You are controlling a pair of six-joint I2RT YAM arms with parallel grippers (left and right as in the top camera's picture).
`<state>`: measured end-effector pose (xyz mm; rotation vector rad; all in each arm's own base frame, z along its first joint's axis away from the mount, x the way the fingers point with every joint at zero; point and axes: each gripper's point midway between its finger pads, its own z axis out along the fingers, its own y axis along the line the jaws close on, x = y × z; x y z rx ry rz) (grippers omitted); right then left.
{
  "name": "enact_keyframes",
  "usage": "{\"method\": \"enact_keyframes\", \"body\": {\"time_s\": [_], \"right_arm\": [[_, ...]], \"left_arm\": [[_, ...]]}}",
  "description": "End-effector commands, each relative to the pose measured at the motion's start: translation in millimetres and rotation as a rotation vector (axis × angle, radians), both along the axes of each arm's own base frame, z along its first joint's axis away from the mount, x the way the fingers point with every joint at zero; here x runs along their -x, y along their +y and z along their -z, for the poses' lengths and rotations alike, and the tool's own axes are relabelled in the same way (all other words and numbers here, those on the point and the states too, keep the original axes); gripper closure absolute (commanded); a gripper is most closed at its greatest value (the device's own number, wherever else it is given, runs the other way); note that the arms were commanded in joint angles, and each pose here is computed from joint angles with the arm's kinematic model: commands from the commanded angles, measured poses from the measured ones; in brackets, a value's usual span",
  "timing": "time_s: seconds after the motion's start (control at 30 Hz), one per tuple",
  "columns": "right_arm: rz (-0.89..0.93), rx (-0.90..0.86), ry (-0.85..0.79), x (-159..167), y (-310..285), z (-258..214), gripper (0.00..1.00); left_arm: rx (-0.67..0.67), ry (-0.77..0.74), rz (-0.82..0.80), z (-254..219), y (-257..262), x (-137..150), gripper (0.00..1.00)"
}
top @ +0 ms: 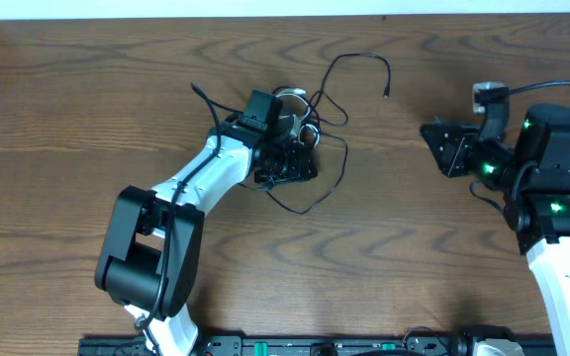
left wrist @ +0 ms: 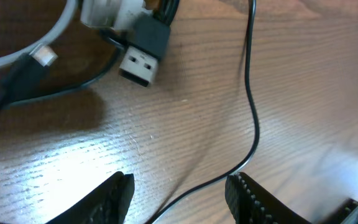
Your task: Untangle cables
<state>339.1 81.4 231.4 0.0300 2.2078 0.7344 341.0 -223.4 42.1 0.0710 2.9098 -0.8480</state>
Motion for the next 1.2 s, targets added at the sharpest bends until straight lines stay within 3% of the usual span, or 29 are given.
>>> {"method": "enact_keyframes", "body": {"time_s": [0.0,0.17,0.23,0.33,0.5,0.7,0.97,1.17], "right_arm": [[0.173,0.172,0.048,-7.1,-37.6,19.9,0.78],[0.150,0.208,0.125,2.4,-38.8,38.8,0.60],[0.148,0.209,0.148,4.8,-38.7,43.6,0.51],[0.141,0.206,0.174,9.1,-37.6,48.0,0.29],[0.138,0.206,0.186,11.2,-37.4,49.9,0.10],[0.139,0.206,0.181,10.1,-37.3,49.4,0.10],[0.138,0.205,0.185,10.7,-37.3,49.8,0.13],[0.130,0.197,0.185,11.2,-35.3,49.5,0.16]], "left_arm": [[-0.117,-0.069,-0.014,4.2,13.9,-7.3,0.47],[-0.253,-0.184,-0.077,6.7,33.8,-32.2,0.47],[-0.258,-0.239,-0.096,2.4,34.1,-44.8,0.47],[-0.224,-0.305,-0.112,-6.1,27.7,-59.9,0.47],[-0.218,-0.329,-0.228,-8.2,30.6,-75.9,0.47],[-0.215,-0.288,-0.303,13.1,30.1,-81.5,0.47],[-0.177,-0.335,-0.287,17.1,11.8,-90.2,0.46],[-0.213,-0.293,-0.294,43.0,13.2,-85.9,0.51]]}}
